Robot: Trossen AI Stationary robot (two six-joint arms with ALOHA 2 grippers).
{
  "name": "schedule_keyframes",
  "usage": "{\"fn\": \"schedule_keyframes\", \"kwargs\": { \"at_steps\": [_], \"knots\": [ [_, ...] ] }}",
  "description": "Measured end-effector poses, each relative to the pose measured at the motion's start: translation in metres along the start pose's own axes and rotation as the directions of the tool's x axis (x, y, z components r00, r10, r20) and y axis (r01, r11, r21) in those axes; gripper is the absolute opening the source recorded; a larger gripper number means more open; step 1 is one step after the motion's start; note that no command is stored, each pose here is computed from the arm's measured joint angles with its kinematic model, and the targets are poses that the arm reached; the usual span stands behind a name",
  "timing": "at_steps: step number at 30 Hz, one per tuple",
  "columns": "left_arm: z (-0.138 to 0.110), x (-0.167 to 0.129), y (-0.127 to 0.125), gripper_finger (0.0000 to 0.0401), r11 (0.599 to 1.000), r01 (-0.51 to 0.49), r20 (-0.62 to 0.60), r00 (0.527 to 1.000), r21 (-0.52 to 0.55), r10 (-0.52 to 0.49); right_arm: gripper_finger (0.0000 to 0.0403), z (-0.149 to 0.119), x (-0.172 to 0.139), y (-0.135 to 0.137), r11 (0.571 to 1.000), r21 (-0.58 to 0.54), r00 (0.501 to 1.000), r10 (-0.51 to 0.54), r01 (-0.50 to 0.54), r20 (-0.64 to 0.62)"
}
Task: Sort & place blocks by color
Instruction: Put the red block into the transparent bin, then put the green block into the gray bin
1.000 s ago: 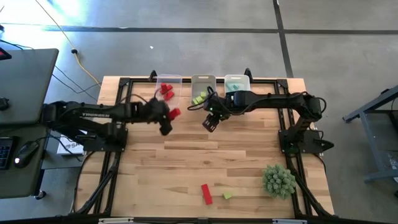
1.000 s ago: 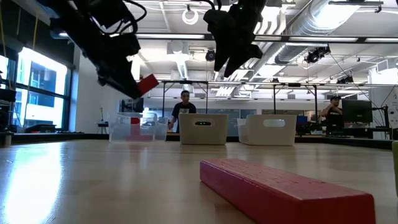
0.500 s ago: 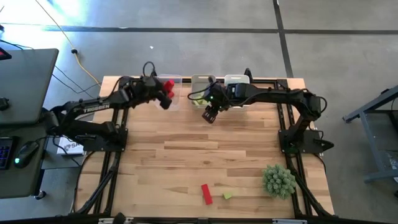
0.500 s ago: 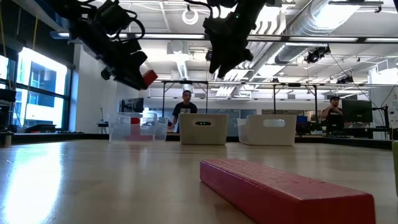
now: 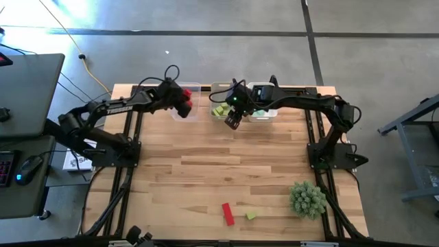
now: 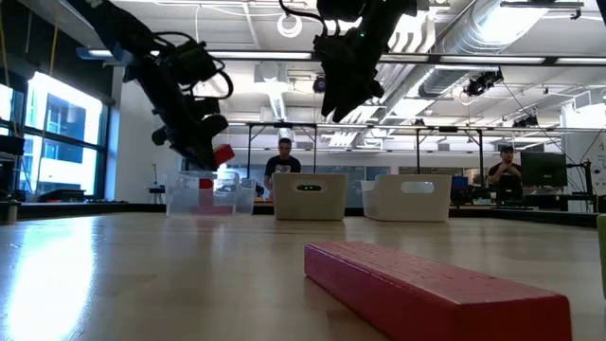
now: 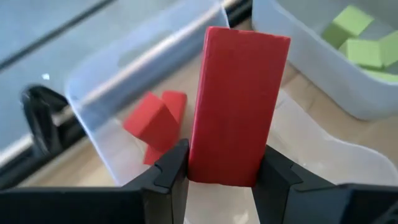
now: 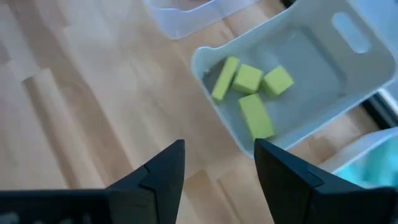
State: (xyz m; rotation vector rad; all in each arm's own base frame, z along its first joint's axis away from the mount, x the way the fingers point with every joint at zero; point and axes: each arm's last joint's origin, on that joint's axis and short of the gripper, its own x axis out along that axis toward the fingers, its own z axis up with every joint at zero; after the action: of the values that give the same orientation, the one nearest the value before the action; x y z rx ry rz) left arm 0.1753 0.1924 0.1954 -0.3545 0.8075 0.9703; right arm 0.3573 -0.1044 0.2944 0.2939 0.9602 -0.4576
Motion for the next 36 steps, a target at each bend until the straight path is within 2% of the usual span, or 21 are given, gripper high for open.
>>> {"fn": "schedule_keyframes", "kwargs": {
  "at_steps": [10, 15, 25, 31, 36],
  "knots": [
    [-0.006, 0.014, -0.003, 0.0117, 0.999, 0.034, -0.062, 0.997, -0.029, -0.036, 0.0181, -0.001, 0.0, 0.002, 0.999, 0.026, 0.999, 0.049, -0.048, -0.012],
    [-0.006, 0.014, -0.003, 0.0145, 0.999, 0.034, -0.066, 0.997, -0.029, -0.035, 0.0181, -0.003, 0.0, 0.002, 0.997, 0.065, 0.998, 0.049, -0.046, -0.042],
    [-0.006, 0.014, -0.003, 0.0194, 0.999, 0.035, -0.067, 0.997, -0.032, -0.037, 0.0181, -0.015, -0.002, 0.006, 0.974, 0.198, 0.974, 0.145, -0.11, -0.172],
    [-0.002, 0.008, -0.005, 0.0196, 0.994, 0.104, -0.053, 0.993, -0.035, -0.106, 0.0181, -0.023, -0.005, 0.025, 0.96, 0.24, 0.957, 0.195, -0.141, -0.216],
    [0.016, -0.011, -0.007, 0.0196, 0.983, 0.184, -0.022, 0.983, 0.002, -0.184, 0.0181, -0.031, -0.009, 0.049, 0.95, 0.266, 0.945, 0.226, -0.161, -0.235]
  ]
}}
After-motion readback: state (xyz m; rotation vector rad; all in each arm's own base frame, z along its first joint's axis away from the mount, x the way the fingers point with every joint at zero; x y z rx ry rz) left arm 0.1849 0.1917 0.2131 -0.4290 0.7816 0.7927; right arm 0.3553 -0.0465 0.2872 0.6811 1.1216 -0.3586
